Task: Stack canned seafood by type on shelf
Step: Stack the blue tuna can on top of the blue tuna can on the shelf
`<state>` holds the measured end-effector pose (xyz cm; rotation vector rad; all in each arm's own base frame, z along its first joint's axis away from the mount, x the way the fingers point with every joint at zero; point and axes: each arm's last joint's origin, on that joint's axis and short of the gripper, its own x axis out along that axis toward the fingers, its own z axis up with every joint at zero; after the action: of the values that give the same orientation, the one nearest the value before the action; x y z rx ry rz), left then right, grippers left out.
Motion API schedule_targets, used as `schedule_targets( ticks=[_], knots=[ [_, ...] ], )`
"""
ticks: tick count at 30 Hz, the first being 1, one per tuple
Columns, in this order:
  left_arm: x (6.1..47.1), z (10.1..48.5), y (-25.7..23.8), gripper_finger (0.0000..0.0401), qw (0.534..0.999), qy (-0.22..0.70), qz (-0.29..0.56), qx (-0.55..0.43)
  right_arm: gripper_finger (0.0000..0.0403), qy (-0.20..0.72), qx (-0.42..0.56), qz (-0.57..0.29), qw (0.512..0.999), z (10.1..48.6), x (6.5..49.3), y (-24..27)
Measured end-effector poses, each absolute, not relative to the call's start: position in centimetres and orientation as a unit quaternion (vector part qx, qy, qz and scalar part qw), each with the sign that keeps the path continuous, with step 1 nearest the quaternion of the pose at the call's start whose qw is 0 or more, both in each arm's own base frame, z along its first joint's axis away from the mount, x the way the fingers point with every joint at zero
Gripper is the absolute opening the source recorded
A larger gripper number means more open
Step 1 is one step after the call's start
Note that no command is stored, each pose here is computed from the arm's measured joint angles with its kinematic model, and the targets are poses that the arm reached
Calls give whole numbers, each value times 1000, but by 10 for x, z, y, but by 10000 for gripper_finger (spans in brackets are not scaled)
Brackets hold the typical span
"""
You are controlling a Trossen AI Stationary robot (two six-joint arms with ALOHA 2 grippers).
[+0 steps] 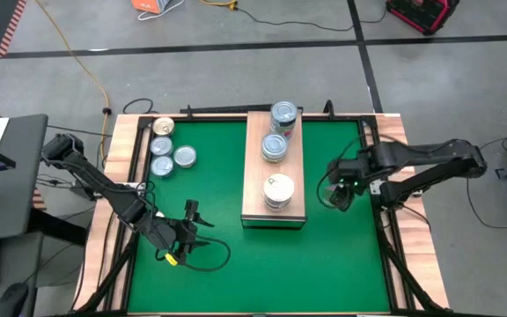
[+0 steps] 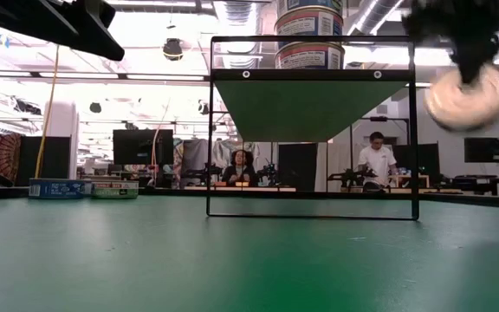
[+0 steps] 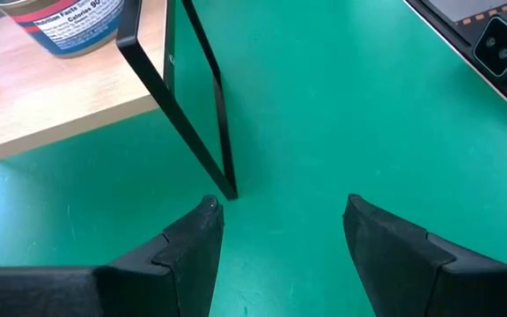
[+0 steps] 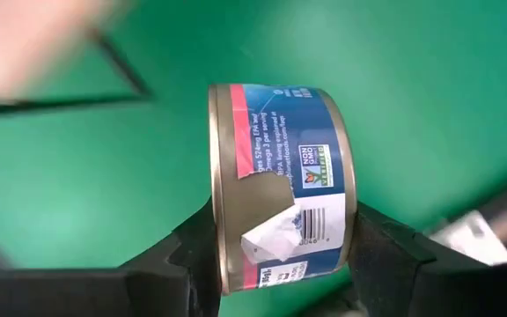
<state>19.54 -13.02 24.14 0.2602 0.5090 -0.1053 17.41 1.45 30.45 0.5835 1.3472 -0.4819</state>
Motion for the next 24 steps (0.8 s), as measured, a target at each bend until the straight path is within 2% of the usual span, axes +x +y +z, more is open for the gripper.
schedule_targets(
  ticks=[8, 12, 16, 24],
  knots=[
    [196, 242, -129, 224, 958, 244, -31, 147, 216, 458, 264, -115, 841, 379, 175, 15],
    [196, 243, -126, 224, 955, 234, 16, 182, 216, 377, 288, -75, 877, 409, 176, 15],
    [196, 244, -124, 224, 952, 226, 55, 197, 217, 339, 306, -32, 889, 426, 187, 18],
    [198, 252, -122, 224, 943, 188, 131, 242, 218, 356, 286, 5, 890, 435, 232, 22]
  ],
)
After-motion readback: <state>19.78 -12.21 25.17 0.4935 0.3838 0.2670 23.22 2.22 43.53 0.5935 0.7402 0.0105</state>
